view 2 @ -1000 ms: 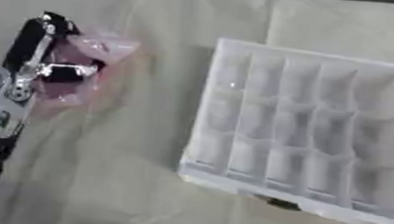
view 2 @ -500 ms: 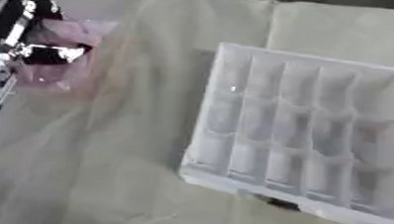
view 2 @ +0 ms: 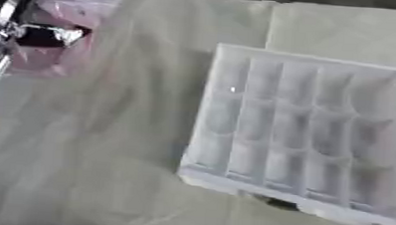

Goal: Pick up objects on the table and place them in the box.

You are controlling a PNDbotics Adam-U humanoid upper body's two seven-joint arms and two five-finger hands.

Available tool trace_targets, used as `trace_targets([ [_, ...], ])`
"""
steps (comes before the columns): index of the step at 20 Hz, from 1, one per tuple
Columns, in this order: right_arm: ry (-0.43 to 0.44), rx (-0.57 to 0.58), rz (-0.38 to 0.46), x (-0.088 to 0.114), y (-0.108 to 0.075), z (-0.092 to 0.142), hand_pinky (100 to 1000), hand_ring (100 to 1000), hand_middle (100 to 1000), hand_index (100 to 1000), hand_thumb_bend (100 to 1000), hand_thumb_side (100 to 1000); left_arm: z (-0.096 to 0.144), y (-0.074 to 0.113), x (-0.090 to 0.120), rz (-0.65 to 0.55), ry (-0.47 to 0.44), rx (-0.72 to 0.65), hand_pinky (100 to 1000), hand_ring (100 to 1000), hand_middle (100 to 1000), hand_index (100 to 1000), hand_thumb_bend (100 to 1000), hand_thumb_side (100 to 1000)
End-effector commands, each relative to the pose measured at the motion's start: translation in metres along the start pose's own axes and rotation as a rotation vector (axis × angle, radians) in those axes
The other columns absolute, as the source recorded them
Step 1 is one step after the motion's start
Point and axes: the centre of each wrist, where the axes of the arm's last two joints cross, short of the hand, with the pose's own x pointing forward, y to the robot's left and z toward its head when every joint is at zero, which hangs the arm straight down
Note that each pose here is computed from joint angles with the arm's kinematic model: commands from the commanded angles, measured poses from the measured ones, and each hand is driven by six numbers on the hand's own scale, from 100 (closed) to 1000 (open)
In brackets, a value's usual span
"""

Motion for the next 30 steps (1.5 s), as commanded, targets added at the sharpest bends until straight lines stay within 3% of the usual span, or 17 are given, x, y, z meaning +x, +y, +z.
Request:
trace_targets([
  [1, -0.015, 0.015, 0.024, 0.004, -0.007, -0.004, 487, 599, 550, 634, 419, 921, -0.022, 0.016, 0.016, -0.030, -0.113, -0.025, 100, 100, 100, 118, 528, 100],
  [3, -0.012, 0.011, 0.026, 0.004, -0.007, -0.003, 487, 599, 550, 634, 394, 887, -0.033, 0.019, 0.028, -0.043, -0.174, -0.044, 100, 100, 100, 120, 545, 100],
  [4, -0.011, 0.010, 0.027, 0.003, -0.007, -0.003, 487, 599, 550, 634, 419, 923, -0.037, 0.021, 0.034, -0.048, -0.202, -0.052, 100, 100, 100, 121, 556, 100],
  [15, -0.002, 0.002, 0.014, 0.001, -0.004, -0.001, 486, 599, 550, 635, 420, 915, -0.093, 0.012, 0.103, 0.012, -0.533, -0.108, 100, 100, 100, 129, 553, 100],
  [21, 0.005, 0.006, 0.010, 0.000, -0.003, 0.001, 488, 601, 551, 636, 422, 889, -0.114, -0.004, 0.134, 0.089, -0.676, -0.162, 100, 100, 100, 142, 433, 100],
  [30, 0.010, 0.018, 0.009, 0.000, -0.003, 0.001, 491, 603, 553, 637, 424, 870, -0.132, -0.028, 0.164, 0.195, -0.803, -0.209, 100, 100, 100, 156, 350, 100],
])
